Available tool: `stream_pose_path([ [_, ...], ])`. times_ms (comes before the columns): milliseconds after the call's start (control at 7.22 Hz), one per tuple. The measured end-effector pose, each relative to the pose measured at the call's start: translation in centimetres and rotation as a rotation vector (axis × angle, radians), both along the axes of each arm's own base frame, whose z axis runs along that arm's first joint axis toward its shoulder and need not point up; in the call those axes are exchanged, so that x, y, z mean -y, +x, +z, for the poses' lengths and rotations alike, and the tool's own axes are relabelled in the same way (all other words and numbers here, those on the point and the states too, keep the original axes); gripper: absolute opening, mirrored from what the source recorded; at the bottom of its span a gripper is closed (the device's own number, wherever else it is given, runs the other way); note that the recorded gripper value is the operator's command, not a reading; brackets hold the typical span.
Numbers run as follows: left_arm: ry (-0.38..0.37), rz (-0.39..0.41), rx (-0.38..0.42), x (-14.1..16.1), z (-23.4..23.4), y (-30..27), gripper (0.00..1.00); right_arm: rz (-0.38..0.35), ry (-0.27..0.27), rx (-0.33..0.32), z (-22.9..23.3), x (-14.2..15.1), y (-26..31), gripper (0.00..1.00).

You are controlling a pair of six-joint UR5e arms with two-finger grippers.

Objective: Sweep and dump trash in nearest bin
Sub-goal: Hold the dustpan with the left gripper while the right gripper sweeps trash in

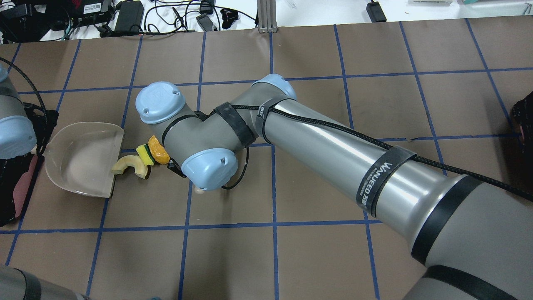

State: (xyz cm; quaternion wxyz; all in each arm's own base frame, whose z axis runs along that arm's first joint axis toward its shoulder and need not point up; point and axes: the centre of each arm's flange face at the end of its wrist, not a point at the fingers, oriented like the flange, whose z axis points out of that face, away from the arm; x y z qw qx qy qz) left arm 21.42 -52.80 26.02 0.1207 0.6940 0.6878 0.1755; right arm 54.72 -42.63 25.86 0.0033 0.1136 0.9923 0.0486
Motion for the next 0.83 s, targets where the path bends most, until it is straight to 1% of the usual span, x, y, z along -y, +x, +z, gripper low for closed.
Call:
stream_pose_path([
  [139, -0.001, 0.000, -0.001, 0.0, -0.2, 0.0, 0.00, -0.064, 0.011, 0.020, -0.2, -0.2, 0.6, 0.00],
  [277, -0.001, 0.000, -0.001, 0.0, -0.4, 0.0, 0.00, -0.104, 0.015, 0.044, -0.8, -0.7, 1.6, 0.00],
  [554, 0.003, 0.001, -0.002, 0.2, -0.9, 0.1, 0.00, -0.115, 0.022, 0.068, -1.9, -2.6, 3.8, 0.00],
  [831, 0.006, 0.002, -0.002, 0.2, -1.1, 0.2, 0.00, -0.100, 0.011, 0.075, -2.5, -3.8, 6.2, 0.00],
])
